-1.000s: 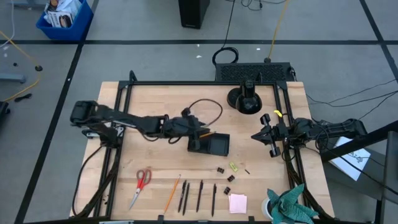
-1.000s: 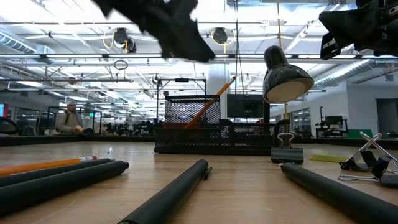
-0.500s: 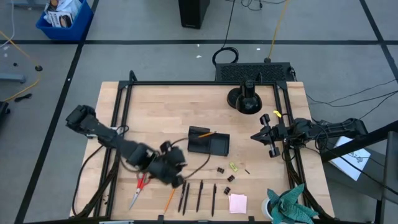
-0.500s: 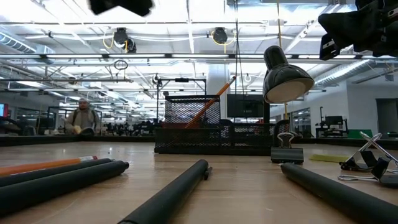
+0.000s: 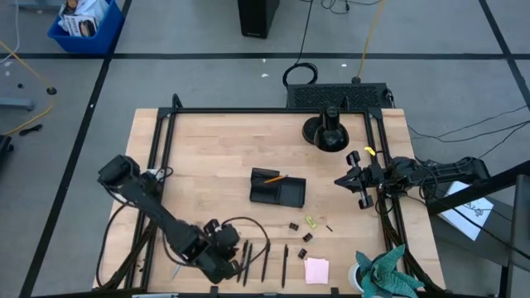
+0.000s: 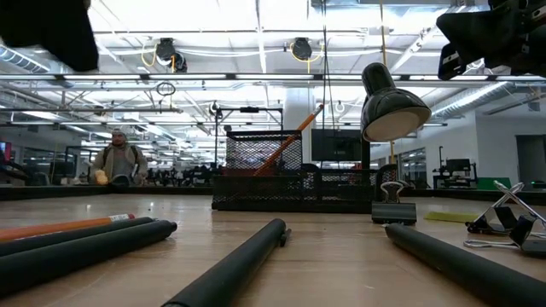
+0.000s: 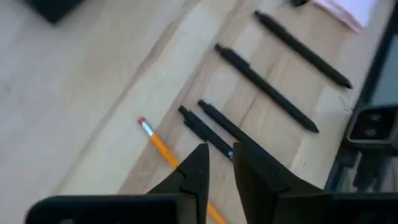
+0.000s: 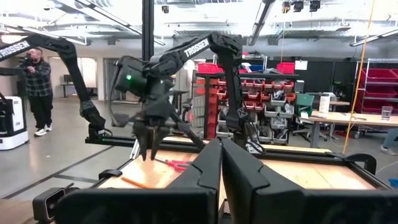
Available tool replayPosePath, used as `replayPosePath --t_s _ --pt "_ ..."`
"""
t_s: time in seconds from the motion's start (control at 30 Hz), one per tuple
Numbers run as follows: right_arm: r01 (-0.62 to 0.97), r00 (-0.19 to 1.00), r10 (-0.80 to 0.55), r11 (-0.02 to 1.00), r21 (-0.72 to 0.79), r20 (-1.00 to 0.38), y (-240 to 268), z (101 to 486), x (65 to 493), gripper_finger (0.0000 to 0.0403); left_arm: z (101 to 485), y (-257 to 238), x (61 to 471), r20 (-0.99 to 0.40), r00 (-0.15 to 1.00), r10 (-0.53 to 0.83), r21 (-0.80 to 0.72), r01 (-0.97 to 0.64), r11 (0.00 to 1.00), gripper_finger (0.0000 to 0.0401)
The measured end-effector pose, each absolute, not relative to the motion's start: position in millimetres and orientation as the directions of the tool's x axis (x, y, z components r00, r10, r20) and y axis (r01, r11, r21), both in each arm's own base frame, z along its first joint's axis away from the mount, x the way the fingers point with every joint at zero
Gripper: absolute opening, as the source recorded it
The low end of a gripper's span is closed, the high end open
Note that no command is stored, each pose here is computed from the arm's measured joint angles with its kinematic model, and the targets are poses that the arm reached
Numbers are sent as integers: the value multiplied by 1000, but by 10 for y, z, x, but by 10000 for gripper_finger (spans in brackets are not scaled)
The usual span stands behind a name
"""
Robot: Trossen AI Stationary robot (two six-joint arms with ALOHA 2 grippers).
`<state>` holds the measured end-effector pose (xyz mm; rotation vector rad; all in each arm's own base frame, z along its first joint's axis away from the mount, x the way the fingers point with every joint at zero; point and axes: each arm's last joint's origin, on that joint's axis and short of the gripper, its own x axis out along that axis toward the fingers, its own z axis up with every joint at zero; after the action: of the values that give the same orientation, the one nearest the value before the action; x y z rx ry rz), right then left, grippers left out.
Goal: Pick and place office supplies into organizer
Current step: Put the yellow pencil into the black desk organizer
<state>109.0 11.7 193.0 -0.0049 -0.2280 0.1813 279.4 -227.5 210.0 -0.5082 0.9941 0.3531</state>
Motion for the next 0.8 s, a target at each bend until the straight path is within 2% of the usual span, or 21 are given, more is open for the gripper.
replayPosePath --t_s 0.1,0.2,0.4,0.57,0.8 --pt "-178 957 179 984 -24 227 117 1933 1089 14 1950 -2202 2882 -905 424 45 -247 -608 754 96" --pt "-178 957 179 984 -23 228 117 1934 1089 18 1820 -2129 2980 -927 372 37 -232 -650 724 114" --pt "-178 957 178 984 -23 228 117 1934 1089 20 1693 -2012 3088 -957 288 -11 -202 -639 742 163" --pt "-178 957 178 984 -23 228 117 1934 1089 20 1697 -1920 3146 -959 284 -15 -202 -644 738 203" --pt "-178 957 178 984 -23 228 117 1934 1089 20 1692 -1852 3164 -964 264 -5 -171 -611 773 220"
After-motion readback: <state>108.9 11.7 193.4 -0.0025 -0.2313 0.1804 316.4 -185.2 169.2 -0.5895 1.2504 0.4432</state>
